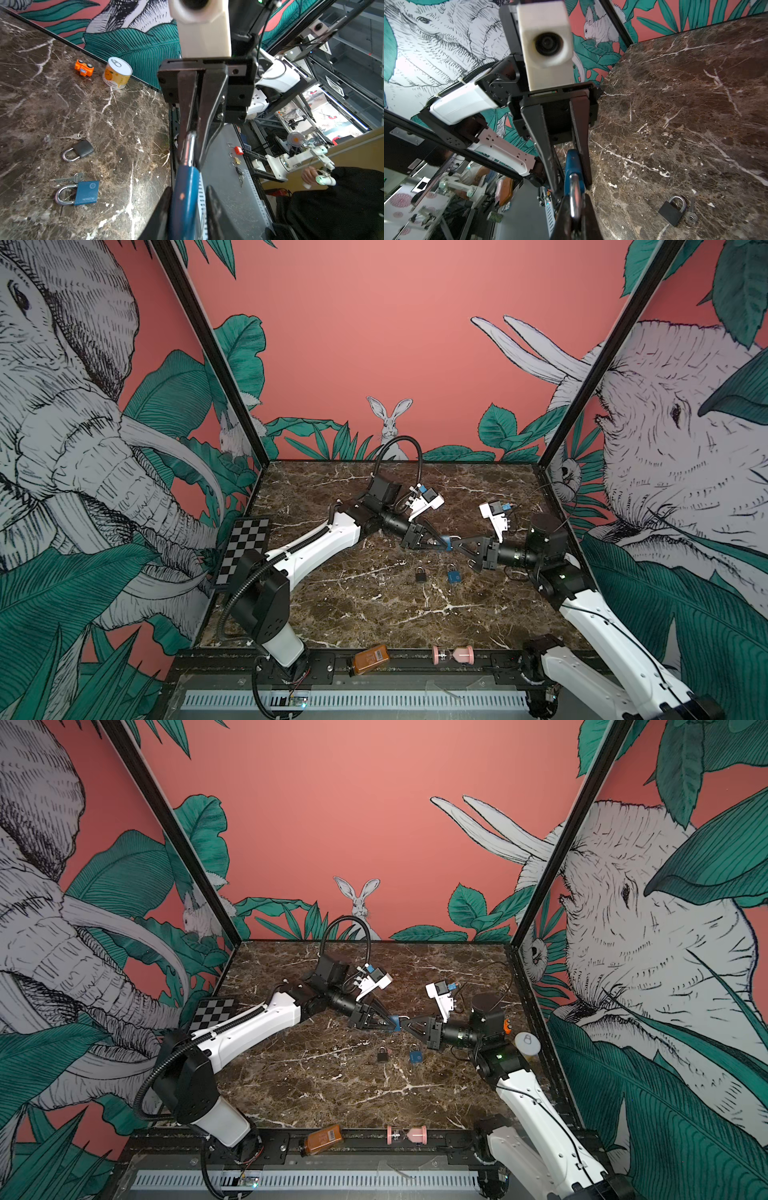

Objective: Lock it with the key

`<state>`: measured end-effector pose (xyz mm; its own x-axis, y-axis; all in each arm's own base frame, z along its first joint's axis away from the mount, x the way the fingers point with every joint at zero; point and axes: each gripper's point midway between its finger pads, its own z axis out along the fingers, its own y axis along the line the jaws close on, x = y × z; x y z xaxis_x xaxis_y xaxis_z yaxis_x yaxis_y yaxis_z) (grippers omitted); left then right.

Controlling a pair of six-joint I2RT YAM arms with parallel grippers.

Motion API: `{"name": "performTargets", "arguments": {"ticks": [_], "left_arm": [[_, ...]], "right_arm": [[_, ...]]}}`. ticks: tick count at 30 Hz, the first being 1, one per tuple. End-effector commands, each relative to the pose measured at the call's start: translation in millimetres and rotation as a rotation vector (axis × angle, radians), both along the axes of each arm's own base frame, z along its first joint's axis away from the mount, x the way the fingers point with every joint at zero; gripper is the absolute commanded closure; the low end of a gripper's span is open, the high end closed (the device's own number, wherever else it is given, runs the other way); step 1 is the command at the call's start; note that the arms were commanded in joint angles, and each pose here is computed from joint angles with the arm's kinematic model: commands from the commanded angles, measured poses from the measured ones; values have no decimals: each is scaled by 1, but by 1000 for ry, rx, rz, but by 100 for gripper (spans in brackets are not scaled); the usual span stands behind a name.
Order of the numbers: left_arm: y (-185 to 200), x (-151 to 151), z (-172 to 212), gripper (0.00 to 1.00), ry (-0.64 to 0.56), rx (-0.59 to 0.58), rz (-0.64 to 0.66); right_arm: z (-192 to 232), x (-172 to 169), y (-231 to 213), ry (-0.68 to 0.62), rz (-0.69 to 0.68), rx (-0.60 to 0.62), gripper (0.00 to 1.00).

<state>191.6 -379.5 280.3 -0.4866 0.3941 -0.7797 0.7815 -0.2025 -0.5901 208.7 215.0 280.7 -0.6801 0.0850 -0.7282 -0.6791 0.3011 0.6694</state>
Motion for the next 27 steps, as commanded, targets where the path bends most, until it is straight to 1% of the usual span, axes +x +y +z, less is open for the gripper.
{"name": "performTargets", "arguments": {"ticks": [1,3,6,10,16,20,27], "left_arm": [[-4,4,11,65,-41,-53,45],[-5,6,11,64,-29,-69,61],[-7,8,10,64,5,-86,64],[-9,10,6,67,27,-98,75],[-11,12,15,72,32,-138,80],[-10,9,23,72,32,-171,58],[-4,2,31,73,16,-193,43]], "right_arm": [[25,15,-6,-78,-111,79,100],[25,20,-10,-84,-155,89,100],[26,23,-12,-88,-185,107,100],[27,23,-11,-84,-177,113,100],[23,23,-12,-80,-181,107,100],[24,23,-13,-95,-189,106,100],[24,21,-16,-103,-193,105,100]]}}
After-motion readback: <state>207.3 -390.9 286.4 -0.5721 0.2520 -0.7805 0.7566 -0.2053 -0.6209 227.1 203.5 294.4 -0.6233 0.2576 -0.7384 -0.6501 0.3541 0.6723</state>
